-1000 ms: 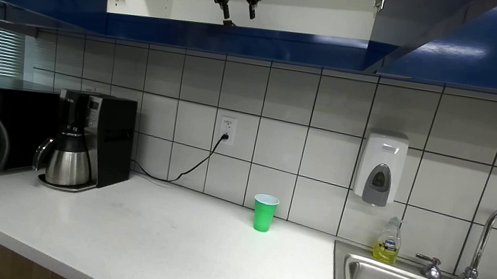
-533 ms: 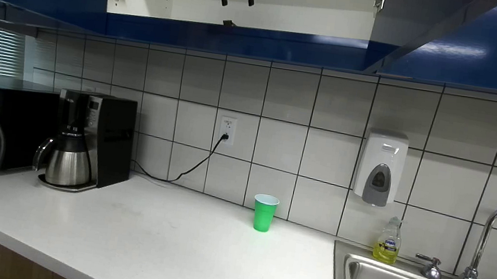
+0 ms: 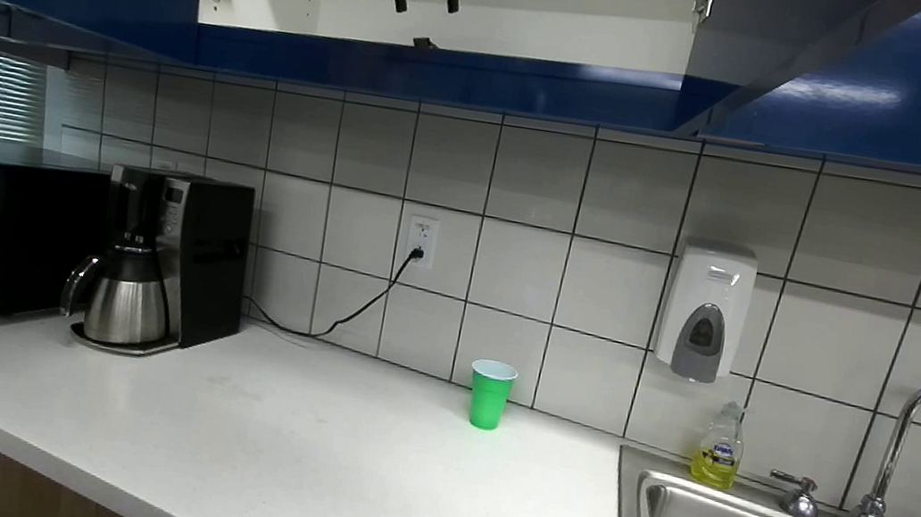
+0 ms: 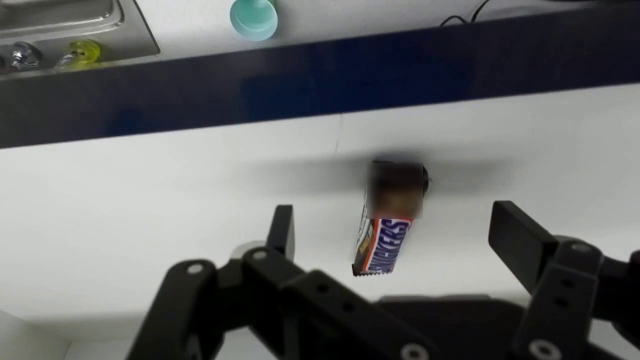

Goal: Put the brown packet in the open upper cabinet.

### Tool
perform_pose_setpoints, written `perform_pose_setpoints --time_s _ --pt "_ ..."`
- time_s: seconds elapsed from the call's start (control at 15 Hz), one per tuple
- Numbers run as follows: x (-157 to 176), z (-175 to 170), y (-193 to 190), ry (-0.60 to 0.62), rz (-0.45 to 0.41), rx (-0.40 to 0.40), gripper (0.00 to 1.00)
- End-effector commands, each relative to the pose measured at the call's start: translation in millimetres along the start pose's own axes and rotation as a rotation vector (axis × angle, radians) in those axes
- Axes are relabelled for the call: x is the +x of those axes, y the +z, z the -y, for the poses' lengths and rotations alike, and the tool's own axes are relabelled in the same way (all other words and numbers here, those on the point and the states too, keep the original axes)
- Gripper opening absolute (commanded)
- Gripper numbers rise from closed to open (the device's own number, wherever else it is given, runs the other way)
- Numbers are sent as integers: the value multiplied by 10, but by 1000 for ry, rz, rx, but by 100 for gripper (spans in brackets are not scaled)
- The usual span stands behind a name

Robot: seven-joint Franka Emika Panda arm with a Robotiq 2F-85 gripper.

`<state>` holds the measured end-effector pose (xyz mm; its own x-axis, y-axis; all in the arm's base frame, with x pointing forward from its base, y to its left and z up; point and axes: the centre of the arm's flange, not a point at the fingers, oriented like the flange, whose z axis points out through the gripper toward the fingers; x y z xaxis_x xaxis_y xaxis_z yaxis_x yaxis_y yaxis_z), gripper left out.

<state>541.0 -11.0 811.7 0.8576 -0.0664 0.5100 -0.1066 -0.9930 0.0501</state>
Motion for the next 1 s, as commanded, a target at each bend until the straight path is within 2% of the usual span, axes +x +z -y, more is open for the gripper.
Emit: perform_pose_setpoints --time_s 0.0,0.47,0.93 --pt "-612 -77 -34 -55 33 23 100" --pt "-1352 -141 100 -143 141 66 100" --pt "-2078 -150 758 -191 278 77 100"
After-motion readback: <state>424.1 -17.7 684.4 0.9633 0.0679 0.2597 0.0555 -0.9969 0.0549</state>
